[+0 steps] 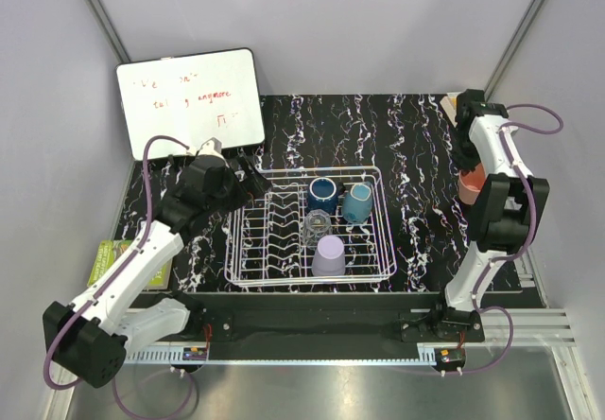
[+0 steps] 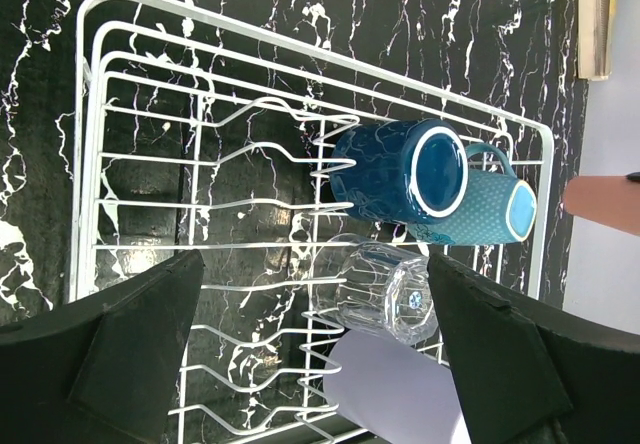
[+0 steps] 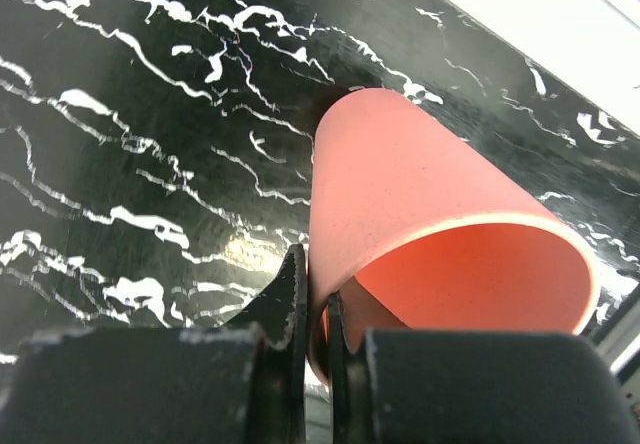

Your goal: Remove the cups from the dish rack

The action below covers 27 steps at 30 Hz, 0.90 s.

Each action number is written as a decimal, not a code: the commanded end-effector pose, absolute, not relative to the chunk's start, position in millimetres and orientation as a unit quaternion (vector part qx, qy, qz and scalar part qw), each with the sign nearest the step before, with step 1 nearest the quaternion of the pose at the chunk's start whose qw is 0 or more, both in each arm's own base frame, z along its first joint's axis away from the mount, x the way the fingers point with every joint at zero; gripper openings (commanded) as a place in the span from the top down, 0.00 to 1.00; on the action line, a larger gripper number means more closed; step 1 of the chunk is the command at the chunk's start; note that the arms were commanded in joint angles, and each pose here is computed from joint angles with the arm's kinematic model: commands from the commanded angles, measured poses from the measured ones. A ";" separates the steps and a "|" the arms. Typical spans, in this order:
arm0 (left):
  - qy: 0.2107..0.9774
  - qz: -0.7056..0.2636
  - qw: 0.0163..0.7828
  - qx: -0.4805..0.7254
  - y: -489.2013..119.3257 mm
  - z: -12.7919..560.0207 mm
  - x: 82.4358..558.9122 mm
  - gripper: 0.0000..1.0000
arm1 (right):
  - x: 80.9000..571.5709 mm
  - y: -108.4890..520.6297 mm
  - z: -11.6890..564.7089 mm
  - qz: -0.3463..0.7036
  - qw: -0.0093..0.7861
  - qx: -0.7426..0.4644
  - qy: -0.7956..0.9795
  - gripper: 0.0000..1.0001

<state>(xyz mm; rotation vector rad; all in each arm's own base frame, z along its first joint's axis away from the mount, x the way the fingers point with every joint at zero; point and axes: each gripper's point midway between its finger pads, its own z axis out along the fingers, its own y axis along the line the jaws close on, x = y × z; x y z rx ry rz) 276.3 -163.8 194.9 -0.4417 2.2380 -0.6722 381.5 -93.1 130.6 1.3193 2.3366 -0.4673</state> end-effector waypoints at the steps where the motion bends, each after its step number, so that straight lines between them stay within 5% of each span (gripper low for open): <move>1: 0.868 -0.278 0.374 -0.169 -169.1 202.1 278.5 0.01 | 404.5 -90.9 124.1 -0.132 0.217 0.474 0.843 1.00; 27: 0.886 -0.255 0.348 -0.168 -172.9 184.3 286.9 0.01 | 423.5 -102.1 78.4 -0.080 0.166 0.507 0.842 1.00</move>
